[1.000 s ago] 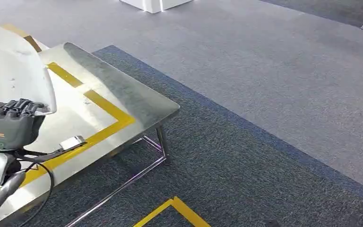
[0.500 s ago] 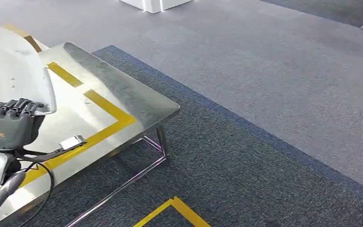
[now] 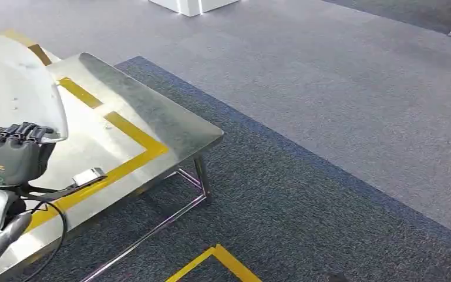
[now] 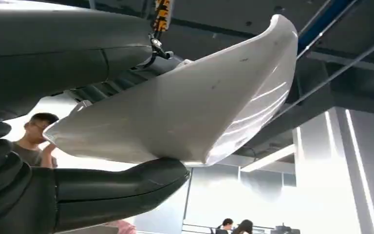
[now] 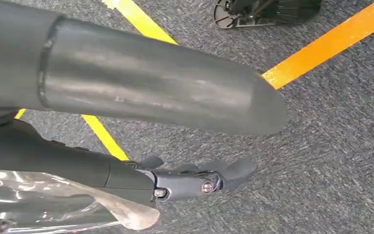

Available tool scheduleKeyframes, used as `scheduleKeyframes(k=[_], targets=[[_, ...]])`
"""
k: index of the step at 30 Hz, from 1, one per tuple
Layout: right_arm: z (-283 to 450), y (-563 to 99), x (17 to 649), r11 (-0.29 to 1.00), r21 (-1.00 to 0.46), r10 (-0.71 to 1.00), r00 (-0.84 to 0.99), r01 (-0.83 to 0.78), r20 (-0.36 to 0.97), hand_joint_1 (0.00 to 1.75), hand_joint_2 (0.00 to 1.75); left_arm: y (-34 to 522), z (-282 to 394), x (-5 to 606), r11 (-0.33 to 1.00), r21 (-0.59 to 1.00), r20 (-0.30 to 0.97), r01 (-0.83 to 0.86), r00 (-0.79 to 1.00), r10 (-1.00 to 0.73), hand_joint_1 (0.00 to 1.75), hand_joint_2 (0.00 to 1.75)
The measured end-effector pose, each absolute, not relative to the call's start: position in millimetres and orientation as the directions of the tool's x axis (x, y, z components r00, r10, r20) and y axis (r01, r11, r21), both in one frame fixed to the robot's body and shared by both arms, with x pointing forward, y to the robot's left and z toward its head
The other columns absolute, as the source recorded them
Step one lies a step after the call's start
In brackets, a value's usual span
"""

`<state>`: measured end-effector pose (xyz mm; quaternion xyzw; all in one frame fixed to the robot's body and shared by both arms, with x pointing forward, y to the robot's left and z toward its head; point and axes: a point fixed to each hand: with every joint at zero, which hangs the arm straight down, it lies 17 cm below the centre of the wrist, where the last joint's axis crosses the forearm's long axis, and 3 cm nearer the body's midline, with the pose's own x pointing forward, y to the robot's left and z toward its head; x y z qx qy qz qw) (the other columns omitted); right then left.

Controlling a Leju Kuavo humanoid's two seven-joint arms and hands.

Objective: Take the parts from the cabinet and place them on the table.

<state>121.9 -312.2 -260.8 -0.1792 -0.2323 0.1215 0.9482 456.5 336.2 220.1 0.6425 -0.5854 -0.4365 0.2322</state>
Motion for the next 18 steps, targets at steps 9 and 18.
scheduleKeyframes(k=[9, 18], targets=[[-261.9, -311.3, 119.7, 0.910, -0.387, 0.309, 0.866, -0.149, 0.394, 0.00, 0.00, 335.7, 220.9, 457.8, -0.202, 0.812, -0.287, -0.548, -0.072, -0.955, 1.75, 1.75], [-262.1, -314.4, 118.9, 0.910, -0.389, 0.304, 0.869, -0.144, 0.390, 0.00, 0.00, 336.1, 227.5, 462.5, -0.200, 0.809, -0.282, -0.552, -0.067, -0.957, 1.75, 1.75]])
